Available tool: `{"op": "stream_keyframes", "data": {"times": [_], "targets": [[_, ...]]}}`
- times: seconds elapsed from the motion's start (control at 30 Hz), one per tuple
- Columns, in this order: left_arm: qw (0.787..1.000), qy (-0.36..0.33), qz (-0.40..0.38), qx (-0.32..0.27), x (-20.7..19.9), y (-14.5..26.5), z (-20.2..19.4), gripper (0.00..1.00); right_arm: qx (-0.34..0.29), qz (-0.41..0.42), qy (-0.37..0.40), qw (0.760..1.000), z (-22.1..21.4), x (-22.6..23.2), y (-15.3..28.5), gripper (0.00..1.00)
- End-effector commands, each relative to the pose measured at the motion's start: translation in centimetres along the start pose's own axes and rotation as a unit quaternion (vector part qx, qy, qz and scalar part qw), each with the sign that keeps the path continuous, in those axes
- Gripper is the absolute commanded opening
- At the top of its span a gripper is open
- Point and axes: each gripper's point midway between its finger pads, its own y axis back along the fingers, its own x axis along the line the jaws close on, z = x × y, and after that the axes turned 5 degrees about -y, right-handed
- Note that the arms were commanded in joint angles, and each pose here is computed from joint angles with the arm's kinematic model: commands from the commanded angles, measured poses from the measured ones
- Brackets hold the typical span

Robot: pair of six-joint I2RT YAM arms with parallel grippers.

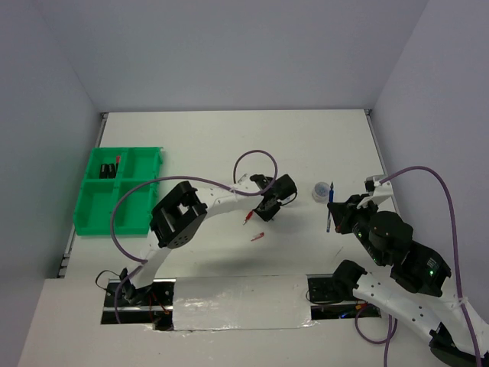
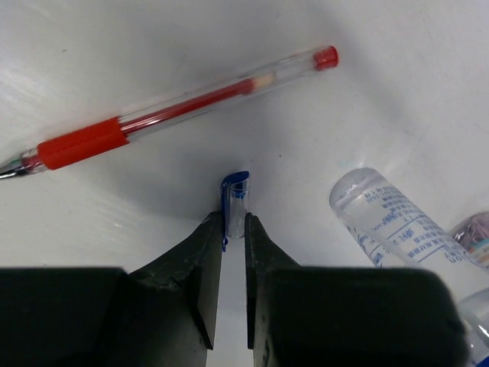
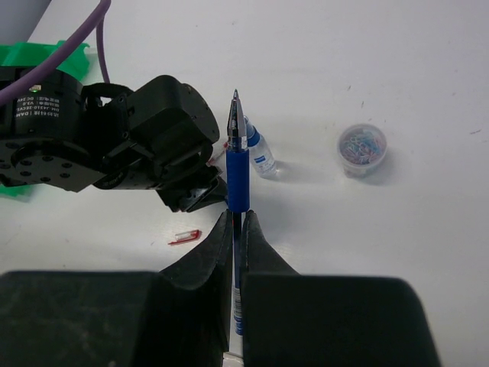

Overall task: Sort the stationery into containers
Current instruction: Close the pen cap on the pen.

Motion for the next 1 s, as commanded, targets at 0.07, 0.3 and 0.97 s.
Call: {"op": "stream_keyframes", "data": {"times": [0.07,0.3,0.97], "targets": [[0.994,-0.103,0.021,-0.017,3.0,-3.9,-0.1,0.0,-0.019,0.01,-0.012,1.0,1.5,0.8,0.0,0.0],[0.983,-0.155,-0.064,-0.071,0.1,1.7,2.7,0.0,-0.007,-0.004,-0.016,1.0,1.1,0.7,-0.4,0.0],[0.908,-0.379,-0.065,-0.169,4.8,10.2,11.2,0.0,0.046,0.008,-0.005,0.999,-1.3,2.9,-3.3,0.0]]}}
